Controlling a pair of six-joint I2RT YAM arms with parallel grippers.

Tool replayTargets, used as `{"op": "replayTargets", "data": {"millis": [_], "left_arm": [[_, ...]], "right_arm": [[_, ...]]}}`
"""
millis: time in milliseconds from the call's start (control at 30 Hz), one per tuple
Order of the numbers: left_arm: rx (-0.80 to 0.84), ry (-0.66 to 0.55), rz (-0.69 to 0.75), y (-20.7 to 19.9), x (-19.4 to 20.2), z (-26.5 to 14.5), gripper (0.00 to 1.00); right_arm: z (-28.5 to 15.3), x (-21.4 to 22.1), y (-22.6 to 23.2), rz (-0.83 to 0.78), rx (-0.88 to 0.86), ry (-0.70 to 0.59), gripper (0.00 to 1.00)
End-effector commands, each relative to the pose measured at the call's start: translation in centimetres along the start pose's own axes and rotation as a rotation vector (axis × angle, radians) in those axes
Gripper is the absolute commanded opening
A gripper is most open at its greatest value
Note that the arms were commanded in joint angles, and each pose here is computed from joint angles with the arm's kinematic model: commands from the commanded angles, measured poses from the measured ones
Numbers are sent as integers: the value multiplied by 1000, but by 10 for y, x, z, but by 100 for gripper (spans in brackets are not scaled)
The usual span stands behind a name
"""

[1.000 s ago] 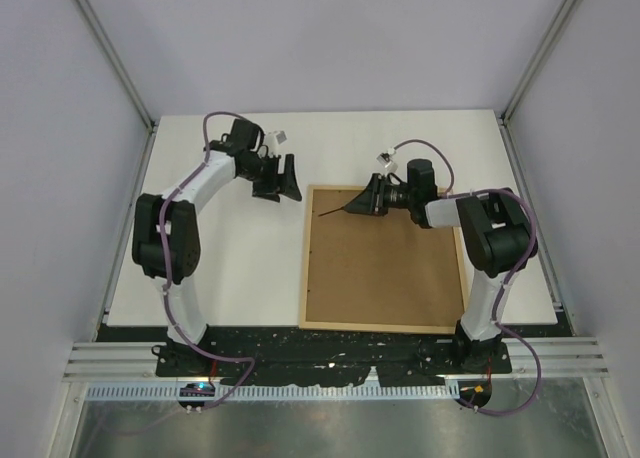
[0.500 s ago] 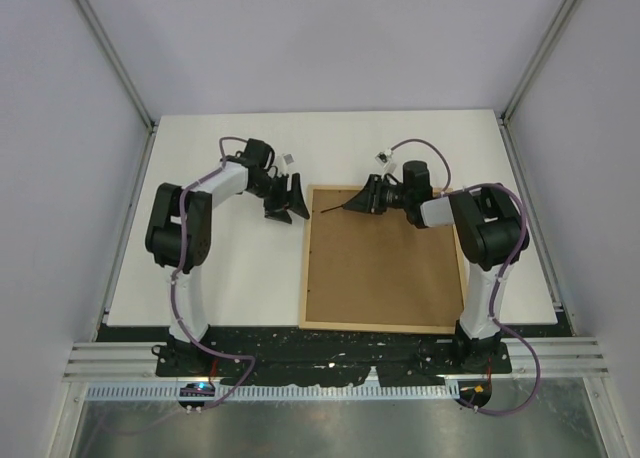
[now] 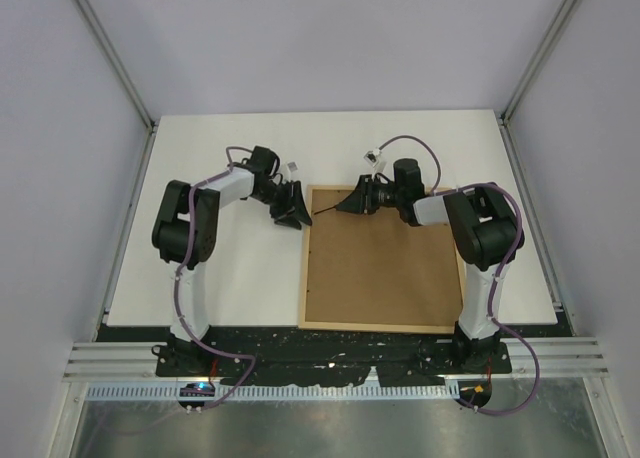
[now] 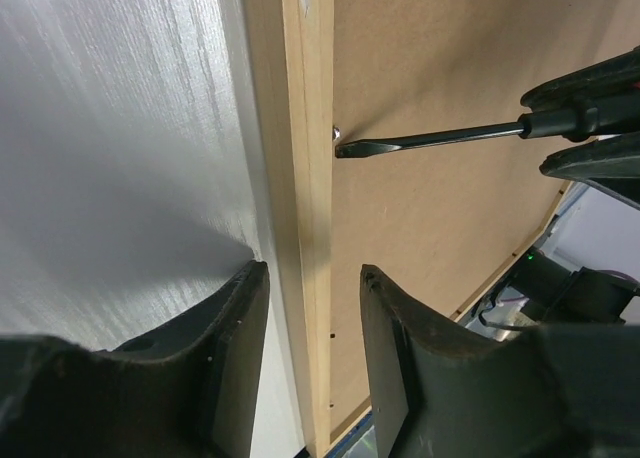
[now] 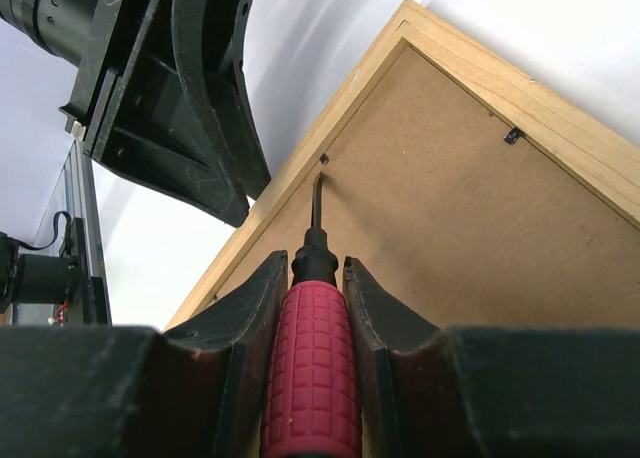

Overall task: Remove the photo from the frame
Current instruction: Release the photo frame item from the photo frame.

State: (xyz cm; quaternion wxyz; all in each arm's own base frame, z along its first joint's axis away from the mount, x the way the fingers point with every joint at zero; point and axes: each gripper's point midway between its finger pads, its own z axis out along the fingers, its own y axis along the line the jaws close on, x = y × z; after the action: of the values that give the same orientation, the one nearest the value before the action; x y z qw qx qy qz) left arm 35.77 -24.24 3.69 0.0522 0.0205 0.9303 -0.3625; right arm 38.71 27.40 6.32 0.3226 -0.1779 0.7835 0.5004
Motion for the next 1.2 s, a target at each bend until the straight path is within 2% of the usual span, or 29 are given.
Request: {"op": "replayTargets", "data": {"millis": [0,600,1167], "left_arm": [[29,12,-8,-4,3,8,44],[-18,50,-12,-2,19,23,29],[-61,103,1,-17,31,37,17]], "right_arm": [[3,-11,-4,-74,36,-43,8],[3,-25,3,-111,25,-89,8],[22,11,-3,-86,14,55,8]]}}
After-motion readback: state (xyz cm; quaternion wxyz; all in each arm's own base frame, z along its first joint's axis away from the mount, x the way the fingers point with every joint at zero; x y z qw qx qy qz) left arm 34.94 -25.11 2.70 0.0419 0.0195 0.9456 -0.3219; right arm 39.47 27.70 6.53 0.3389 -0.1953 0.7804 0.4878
